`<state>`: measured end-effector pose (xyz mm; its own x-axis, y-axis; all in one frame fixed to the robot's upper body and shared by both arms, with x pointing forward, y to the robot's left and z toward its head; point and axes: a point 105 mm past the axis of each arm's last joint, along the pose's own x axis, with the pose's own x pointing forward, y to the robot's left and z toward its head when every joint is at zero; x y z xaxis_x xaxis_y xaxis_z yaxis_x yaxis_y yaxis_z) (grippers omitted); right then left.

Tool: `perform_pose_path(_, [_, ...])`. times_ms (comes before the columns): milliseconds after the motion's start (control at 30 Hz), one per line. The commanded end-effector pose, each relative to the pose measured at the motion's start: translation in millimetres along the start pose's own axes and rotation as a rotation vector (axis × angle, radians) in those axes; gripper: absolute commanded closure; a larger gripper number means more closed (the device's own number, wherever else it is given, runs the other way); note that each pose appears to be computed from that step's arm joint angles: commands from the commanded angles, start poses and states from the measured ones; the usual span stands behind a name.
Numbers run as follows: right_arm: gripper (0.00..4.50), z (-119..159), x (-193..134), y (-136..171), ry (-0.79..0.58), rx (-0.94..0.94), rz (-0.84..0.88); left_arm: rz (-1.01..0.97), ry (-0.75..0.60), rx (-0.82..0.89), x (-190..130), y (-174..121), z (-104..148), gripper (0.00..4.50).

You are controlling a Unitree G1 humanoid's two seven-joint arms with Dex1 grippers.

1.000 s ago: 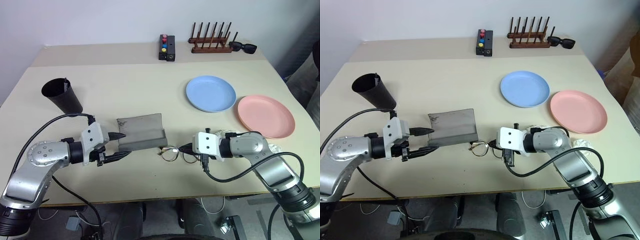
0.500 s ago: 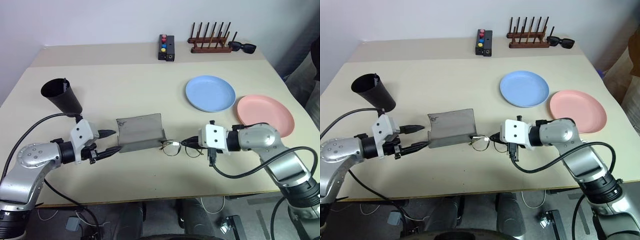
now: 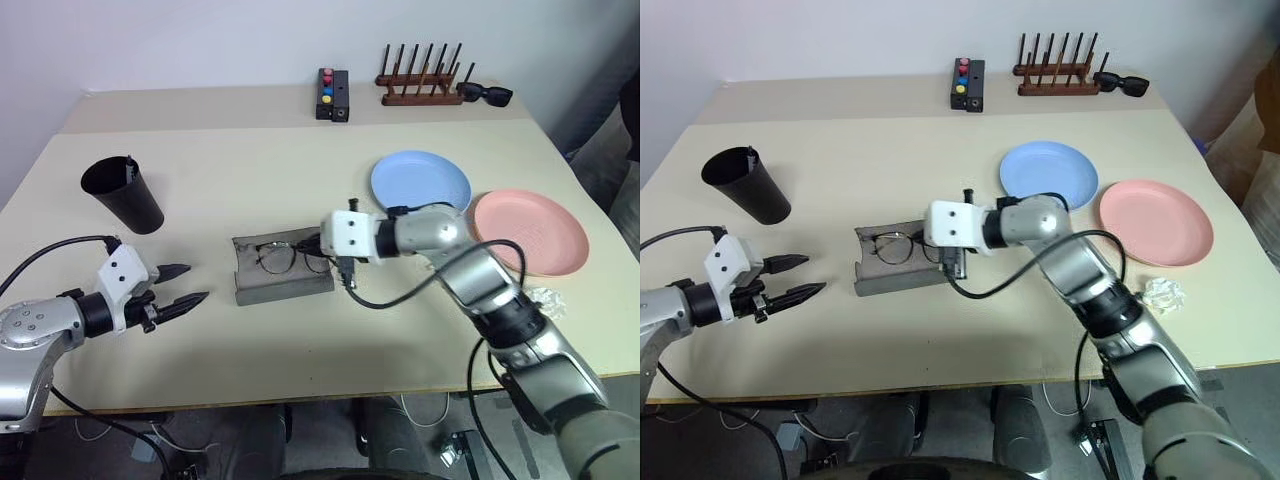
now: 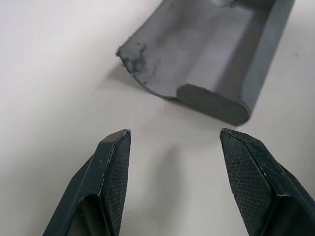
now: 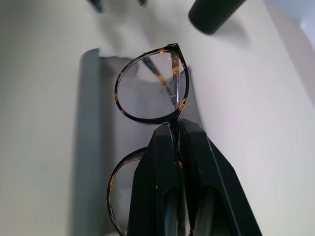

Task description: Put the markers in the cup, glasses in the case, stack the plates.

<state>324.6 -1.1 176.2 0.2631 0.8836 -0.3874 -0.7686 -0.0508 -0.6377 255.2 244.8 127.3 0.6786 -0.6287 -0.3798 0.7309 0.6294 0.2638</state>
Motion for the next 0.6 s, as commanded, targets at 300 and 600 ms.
perform_pose_path(300, [4.47, -0.7, 35.2, -1.4, -0.009, -0.159, 0.051, -0.014, -0.060, -0.049, -15.2, -7.1, 11.7, 1.58])
perform_pose_path(600, [4.47, -18.1, 27.2, 13.1, 0.058, -0.158, 0.133, -0.001, -0.059, -0.048, -13.9, -4.5, 10.6, 1.58])
